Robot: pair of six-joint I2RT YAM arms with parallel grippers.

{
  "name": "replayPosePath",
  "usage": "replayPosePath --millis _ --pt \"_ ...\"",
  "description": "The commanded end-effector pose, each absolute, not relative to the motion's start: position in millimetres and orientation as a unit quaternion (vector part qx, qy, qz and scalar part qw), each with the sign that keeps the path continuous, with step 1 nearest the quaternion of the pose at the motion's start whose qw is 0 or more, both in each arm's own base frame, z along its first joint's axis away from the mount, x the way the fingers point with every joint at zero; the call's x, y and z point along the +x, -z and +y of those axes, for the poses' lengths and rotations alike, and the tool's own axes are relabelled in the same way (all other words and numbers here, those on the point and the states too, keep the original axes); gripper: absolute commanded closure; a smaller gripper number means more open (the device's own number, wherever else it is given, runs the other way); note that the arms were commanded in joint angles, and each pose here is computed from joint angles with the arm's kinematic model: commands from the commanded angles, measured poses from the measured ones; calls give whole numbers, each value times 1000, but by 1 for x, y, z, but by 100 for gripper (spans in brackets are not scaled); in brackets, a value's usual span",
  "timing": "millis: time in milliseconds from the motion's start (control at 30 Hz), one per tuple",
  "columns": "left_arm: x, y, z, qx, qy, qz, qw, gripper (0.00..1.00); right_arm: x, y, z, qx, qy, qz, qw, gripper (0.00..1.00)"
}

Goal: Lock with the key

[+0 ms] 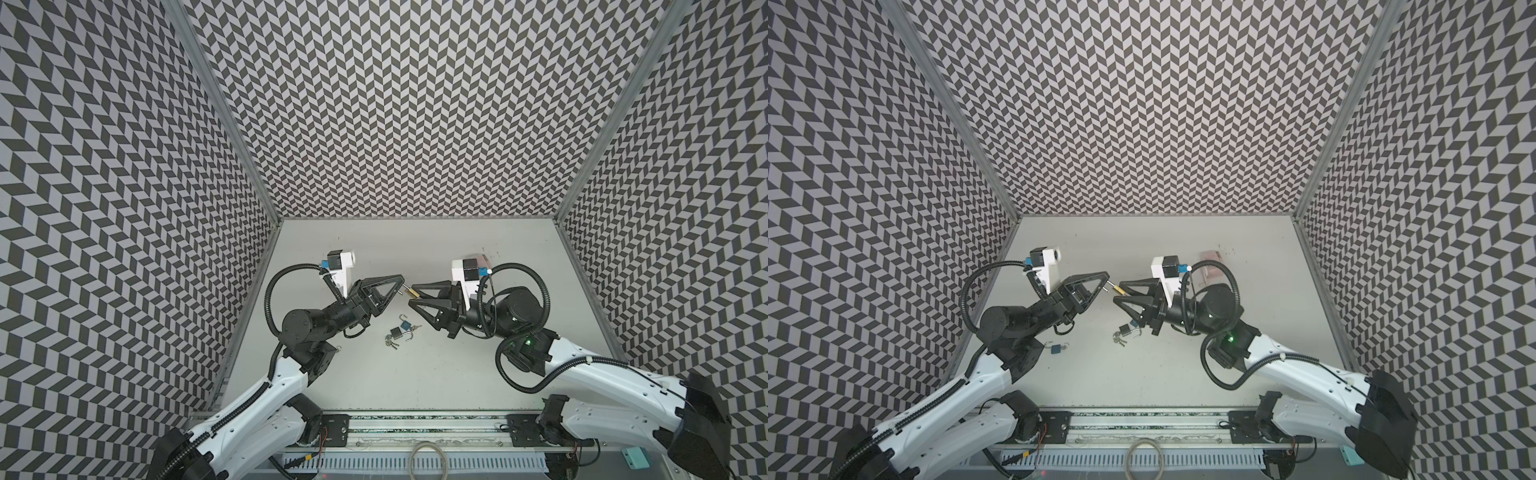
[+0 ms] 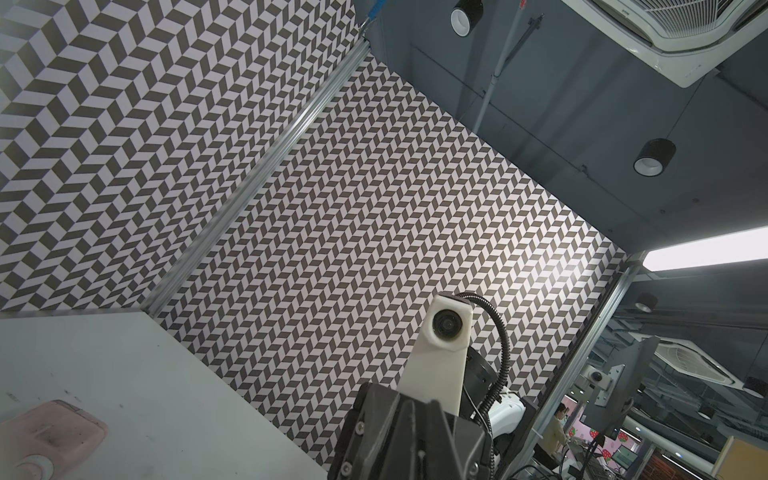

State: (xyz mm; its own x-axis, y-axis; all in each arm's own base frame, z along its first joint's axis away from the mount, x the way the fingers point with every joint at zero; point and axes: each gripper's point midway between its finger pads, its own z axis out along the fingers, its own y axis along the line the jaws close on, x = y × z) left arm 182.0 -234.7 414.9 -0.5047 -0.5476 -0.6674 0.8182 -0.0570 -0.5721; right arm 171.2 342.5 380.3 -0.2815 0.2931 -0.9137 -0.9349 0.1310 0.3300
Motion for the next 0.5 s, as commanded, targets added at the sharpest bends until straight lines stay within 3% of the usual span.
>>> replayPosePath --millis 0,167,367,467 --pt "170 -433 -231 152 729 461 483 100 172 -400 341 -291 -588 521 546 69" --pt "170 -433 -231 152 729 460 483 100 171 -402 342 -290 -593 517 545 73" --pt "171 -432 -231 150 728 463 482 100 169 -405 341 -290 -596 513 546 69" --pt "172 -431 -232 150 728 464 481 100 169 -405 341 -291 -597 511 545 71"
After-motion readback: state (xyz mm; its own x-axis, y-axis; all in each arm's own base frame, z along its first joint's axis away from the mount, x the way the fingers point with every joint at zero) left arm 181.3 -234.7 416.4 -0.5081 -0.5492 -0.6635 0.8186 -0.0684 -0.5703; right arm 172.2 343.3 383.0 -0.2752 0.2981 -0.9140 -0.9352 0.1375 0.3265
